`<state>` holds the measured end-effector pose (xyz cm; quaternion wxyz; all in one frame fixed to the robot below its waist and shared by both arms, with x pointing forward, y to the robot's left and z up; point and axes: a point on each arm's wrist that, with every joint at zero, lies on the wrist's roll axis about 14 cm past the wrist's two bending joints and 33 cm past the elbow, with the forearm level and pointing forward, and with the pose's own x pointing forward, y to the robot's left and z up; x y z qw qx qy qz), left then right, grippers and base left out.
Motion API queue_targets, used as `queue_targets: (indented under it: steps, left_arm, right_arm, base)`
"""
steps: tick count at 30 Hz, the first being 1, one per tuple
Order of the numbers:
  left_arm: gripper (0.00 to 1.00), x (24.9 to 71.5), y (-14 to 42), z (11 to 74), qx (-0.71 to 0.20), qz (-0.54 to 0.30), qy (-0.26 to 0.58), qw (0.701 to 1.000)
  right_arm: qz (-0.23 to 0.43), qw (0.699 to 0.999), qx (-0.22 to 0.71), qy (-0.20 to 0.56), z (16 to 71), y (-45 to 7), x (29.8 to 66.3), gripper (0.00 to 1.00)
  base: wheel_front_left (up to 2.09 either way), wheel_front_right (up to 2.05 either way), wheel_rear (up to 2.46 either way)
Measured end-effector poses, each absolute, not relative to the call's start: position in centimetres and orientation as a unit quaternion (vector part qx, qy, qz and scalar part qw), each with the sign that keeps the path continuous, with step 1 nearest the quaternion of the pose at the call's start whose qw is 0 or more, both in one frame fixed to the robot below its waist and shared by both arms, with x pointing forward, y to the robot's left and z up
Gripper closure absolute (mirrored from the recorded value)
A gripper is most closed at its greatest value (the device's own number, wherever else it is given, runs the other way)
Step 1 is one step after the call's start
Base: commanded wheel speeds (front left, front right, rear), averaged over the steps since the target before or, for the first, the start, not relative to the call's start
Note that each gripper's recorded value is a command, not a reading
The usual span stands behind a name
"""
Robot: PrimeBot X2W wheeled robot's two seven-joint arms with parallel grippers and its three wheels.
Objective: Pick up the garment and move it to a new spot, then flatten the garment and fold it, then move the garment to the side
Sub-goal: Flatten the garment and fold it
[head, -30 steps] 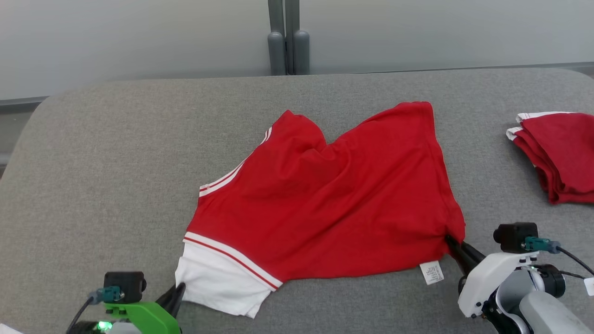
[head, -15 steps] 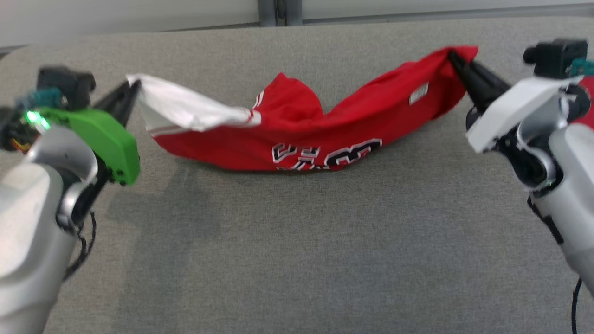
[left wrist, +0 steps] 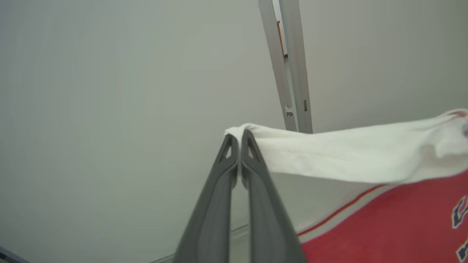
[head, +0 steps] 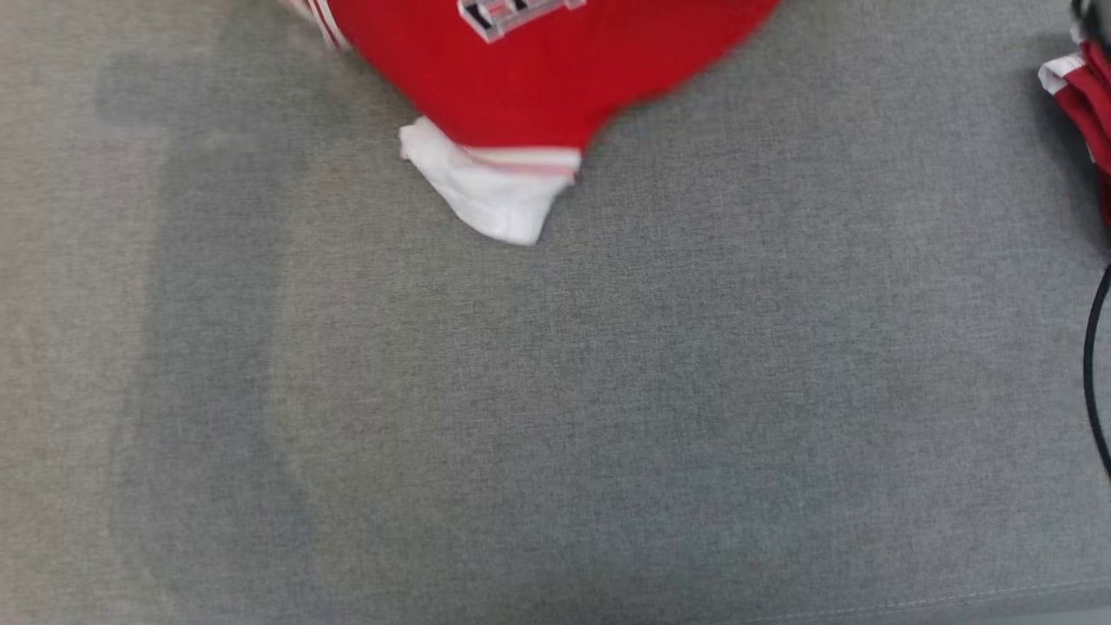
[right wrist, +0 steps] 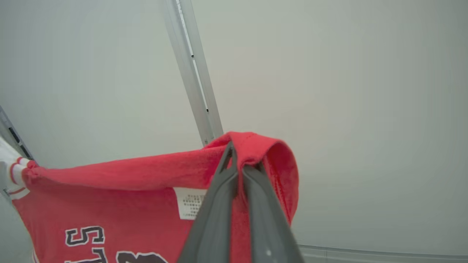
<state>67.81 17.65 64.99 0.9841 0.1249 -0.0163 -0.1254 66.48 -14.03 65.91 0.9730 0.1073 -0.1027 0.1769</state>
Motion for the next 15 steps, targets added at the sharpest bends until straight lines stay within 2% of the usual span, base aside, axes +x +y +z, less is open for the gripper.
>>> queue_targets:
  steps: [5, 8, 11, 15]
  left_arm:
    - [1.00, 69.6, 17.0, 70.7, 0.125, -0.116, -0.088, 0.981]
    - [1.00, 69.5, 16.6, 73.5, 0.130, -0.114, -0.116, 0.978]
    - [1.00, 68.9, 16.4, 76.0, 0.135, -0.114, -0.139, 0.974]
    - [1.00, 68.4, 16.7, 75.8, 0.136, -0.114, -0.127, 0.976]
  right_arm:
    - [0.166, 0.965, 0.103, -0.173, 71.3, -15.0, 67.5, 1.00]
    - [0.164, 0.963, 0.094, -0.190, 73.5, -15.2, 67.5, 1.00]
    - [0.169, 0.962, 0.087, -0.195, 74.7, -14.9, 67.2, 1.00]
    - [0.165, 0.968, 0.078, -0.171, 73.9, -15.0, 67.2, 1.00]
  base:
    - [0.00, 0.00, 0.00]
    - [0.00, 0.00, 0.00]
    - [0.00, 0.00, 0.00]
    - [0.00, 0.00, 0.00]
